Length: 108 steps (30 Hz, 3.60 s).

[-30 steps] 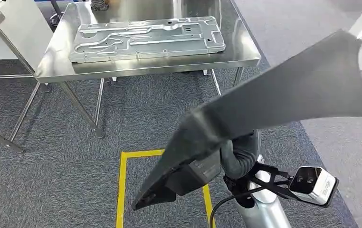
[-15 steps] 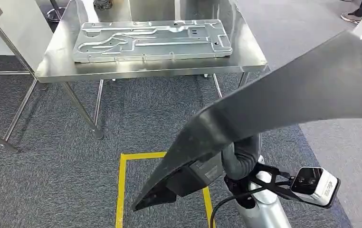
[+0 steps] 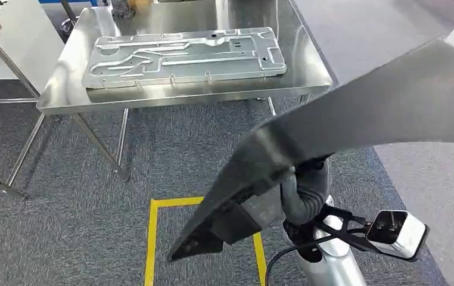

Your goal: Take the parts from the cabinet and place them on the table.

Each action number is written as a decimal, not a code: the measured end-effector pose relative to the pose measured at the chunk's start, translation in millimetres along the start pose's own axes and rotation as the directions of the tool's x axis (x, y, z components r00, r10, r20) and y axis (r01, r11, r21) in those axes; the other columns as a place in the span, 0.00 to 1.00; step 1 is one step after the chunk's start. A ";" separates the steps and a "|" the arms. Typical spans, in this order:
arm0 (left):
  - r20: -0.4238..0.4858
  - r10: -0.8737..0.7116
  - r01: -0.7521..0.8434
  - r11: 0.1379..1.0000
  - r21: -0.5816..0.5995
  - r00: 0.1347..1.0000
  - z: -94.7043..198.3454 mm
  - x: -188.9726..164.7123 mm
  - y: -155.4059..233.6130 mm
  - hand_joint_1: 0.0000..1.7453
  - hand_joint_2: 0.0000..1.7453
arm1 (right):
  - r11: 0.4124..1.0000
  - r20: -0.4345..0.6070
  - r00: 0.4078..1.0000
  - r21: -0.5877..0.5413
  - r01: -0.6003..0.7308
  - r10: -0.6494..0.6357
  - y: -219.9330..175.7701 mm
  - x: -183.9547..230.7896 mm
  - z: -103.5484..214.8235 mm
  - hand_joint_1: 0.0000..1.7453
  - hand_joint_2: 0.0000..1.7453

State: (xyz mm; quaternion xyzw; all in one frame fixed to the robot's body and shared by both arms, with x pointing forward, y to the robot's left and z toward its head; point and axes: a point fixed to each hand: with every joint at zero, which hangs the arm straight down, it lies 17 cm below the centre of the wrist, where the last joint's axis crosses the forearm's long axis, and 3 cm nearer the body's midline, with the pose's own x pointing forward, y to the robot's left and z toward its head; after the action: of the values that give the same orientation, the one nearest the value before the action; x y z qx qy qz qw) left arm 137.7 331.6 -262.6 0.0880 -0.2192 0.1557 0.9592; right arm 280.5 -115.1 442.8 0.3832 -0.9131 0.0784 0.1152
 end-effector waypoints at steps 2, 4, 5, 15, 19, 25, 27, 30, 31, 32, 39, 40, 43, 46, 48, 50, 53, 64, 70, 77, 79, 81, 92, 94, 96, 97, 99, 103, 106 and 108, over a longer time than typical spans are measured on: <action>-0.007 -0.001 0.001 1.000 0.002 1.000 0.8 -4.2 1.4 0.00 0.00 | 1.000 -0.001 1.000 -0.001 0.000 0.000 -0.1 -0.1 0.5 0.86 1.00; -0.006 -0.001 0.001 1.000 0.004 1.000 0.5 -3.3 1.9 0.00 0.00 | 1.000 -0.001 1.000 -0.001 -0.001 0.001 -0.2 -0.2 0.5 0.86 1.00; -0.007 -0.002 0.002 1.000 0.004 1.000 0.6 -3.9 2.1 0.00 0.00 | 1.000 -0.002 1.000 -0.001 -0.002 0.002 -0.4 -0.2 0.6 0.86 1.00; -0.005 -0.001 0.001 1.000 0.004 1.000 0.1 -1.5 0.6 0.00 0.00 | 1.000 -0.004 1.000 -0.004 -0.007 0.007 -2.4 0.1 1.9 0.86 1.00; -0.007 -0.001 0.001 1.000 0.004 1.000 0.4 -2.8 0.7 0.00 0.00 | 1.000 -0.006 1.000 -0.006 -0.008 0.008 -3.1 -0.6 2.5 0.86 1.00; -0.003 -0.003 0.003 1.000 0.000 1.000 -0.1 0.0 -0.9 0.00 0.00 | 1.000 -0.005 1.000 -0.006 -0.011 0.011 -3.9 -0.8 1.3 0.86 1.00; -0.003 -0.003 0.003 1.000 0.000 1.000 -0.2 0.3 -1.4 0.00 0.00 | 1.000 -0.003 1.000 -0.005 -0.012 0.012 -4.1 -0.6 0.7 0.86 1.00; -0.003 -0.003 0.003 1.000 0.001 1.000 -0.4 0.7 -0.4 0.00 0.00 | 1.000 -0.003 1.000 -0.007 -0.013 0.013 -4.8 -0.8 0.2 0.86 1.00; -0.004 -0.003 0.003 1.000 0.001 1.000 -0.2 0.0 -0.2 0.00 0.00 | 1.000 -0.004 1.000 -0.008 -0.012 0.012 -4.9 -1.3 0.5 0.86 1.00; -0.009 -0.003 0.003 1.000 0.002 1.000 0.3 -2.6 0.3 0.00 0.00 | 1.000 -0.005 1.000 -0.008 -0.012 0.012 -5.2 -1.5 0.6 0.86 1.00; -0.012 -0.002 0.002 1.000 0.007 1.000 -0.2 -2.6 2.8 0.00 0.00 | 1.000 -0.005 1.000 -0.023 -0.014 0.014 -8.2 -2.3 0.5 0.86 1.00; -0.013 -0.002 0.002 1.000 0.009 1.000 -0.4 -2.4 3.4 0.00 0.00 | 1.000 -0.004 1.000 -0.026 -0.015 0.015 -8.8 -2.1 0.1 0.86 1.00; -0.018 -0.002 0.002 1.000 0.010 1.000 0.0 -4.5 3.4 0.00 0.00 | 1.000 0.001 1.000 -0.025 -0.016 0.016 -9.1 -1.3 -1.5 0.86 1.00; -0.016 -0.002 0.002 1.000 0.011 1.000 -0.2 -3.4 3.3 0.00 0.00 | 1.000 -0.003 1.000 -0.027 -0.015 0.014 -9.1 -1.9 -0.1 0.86 1.00; -0.020 -0.002 0.002 1.000 0.008 1.000 0.4 -5.9 3.5 0.00 0.00 | 1.000 -0.006 1.000 -0.027 -0.015 0.015 -9.3 -2.3 0.6 0.86 1.00; -0.018 -0.002 0.002 1.000 0.007 1.000 0.4 -5.4 2.9 0.00 0.00 | 1.000 -0.005 1.000 -0.027 -0.015 0.015 -9.3 -2.3 0.6 0.86 1.00; -0.014 -0.003 0.003 1.000 0.002 1.000 0.5 -4.1 0.4 0.00 0.00 | 1.000 -0.005 1.000 -0.028 -0.014 0.014 -9.5 -2.3 0.6 0.86 1.00; -0.019 -0.004 0.004 1.000 0.005 1.000 1.1 -7.6 2.0 0.00 0.00 | 1.000 -0.007 1.000 -0.028 -0.012 0.012 -9.1 -2.6 1.3 0.86 1.00; -0.010 -0.003 0.003 1.000 0.011 1.000 0.3 -4.1 3.3 0.00 0.00 | 0.999 -0.008 1.000 -0.033 -0.028 0.028 -10.5 -3.3 -0.2 0.86 1.00; -0.006 -0.001 0.001 1.000 0.014 1.000 0.5 -4.0 3.5 0.00 0.00 | 0.997 -0.031 0.998 -0.043 -0.057 0.056 -12.4 -10.6 -0.6 0.86 1.00; -0.009 -0.001 0.001 1.000 0.015 1.000 1.0 -6.5 4.5 0.00 0.00 | 0.998 -0.027 0.999 -0.041 -0.042 0.041 -11.2 -9.9 1.0 0.86 1.00; -0.008 0.002 -0.002 1.000 0.015 1.000 1.0 -6.0 4.0 0.00 0.00 | 0.999 -0.022 0.999 -0.034 -0.033 0.032 -9.1 -8.8 0.8 0.86 1.00; -0.005 0.014 -0.014 1.000 0.015 1.000 0.4 -2.9 2.6 0.00 0.00 | 0.999 -0.016 1.000 -0.038 -0.022 0.021 -8.7 -6.7 0.6 0.86 1.00; -0.011 0.013 -0.013 1.000 0.016 1.000 1.3 -6.9 3.8 0.00 0.00 | 0.999 -0.021 1.000 -0.041 -0.020 0.019 -8.5 -7.3 2.5 0.86 1.00; -0.011 0.013 -0.013 1.000 0.018 1.000 1.3 -7.6 4.9 0.00 0.00 | 0.999 -0.023 1.000 -0.040 -0.019 0.018 -7.8 -7.7 3.4 0.86 1.00; -0.010 0.013 -0.013 1.000 0.018 1.000 1.2 -7.2 5.1 0.00 0.00 | 0.999 -0.023 1.000 -0.038 -0.019 0.018 -7.3 -7.6 3.5 0.86 1.00; -0.008 0.012 -0.012 1.000 0.016 1.000 1.2 -6.4 4.4 0.00 0.00 | 0.999 -0.023 1.000 -0.035 -0.017 0.016 -6.6 -6.9 3.9 0.86 1.00; -0.011 0.006 -0.006 1.000 0.012 1.000 1.7 -8.2 3.6 0.00 0.00 | 1.000 -0.013 1.000 -0.024 -0.012 0.012 -3.8 -2.2 3.5 0.86 1.00; -0.010 0.006 -0.006 1.000 0.013 1.000 1.2 -6.6 3.6 0.00 0.00 | 0.999 -0.004 1.000 -0.027 -0.021 0.021 -7.2 2.1 2.5 0.86 1.00; -0.011 0.006 -0.006 1.000 0.018 1.000 0.9 -6.6 5.3 0.00 0.00 | 0.999 -0.005 1.000 -0.036 -0.030 0.030 -10.2 2.7 3.4 0.86 1.00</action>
State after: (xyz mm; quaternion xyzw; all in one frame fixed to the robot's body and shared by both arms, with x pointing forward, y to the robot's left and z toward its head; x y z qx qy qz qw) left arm 129.9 334.7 -264.3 0.0951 -0.2128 0.1609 0.9591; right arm 285.5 -124.8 440.8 0.3672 -0.9197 0.0644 0.1229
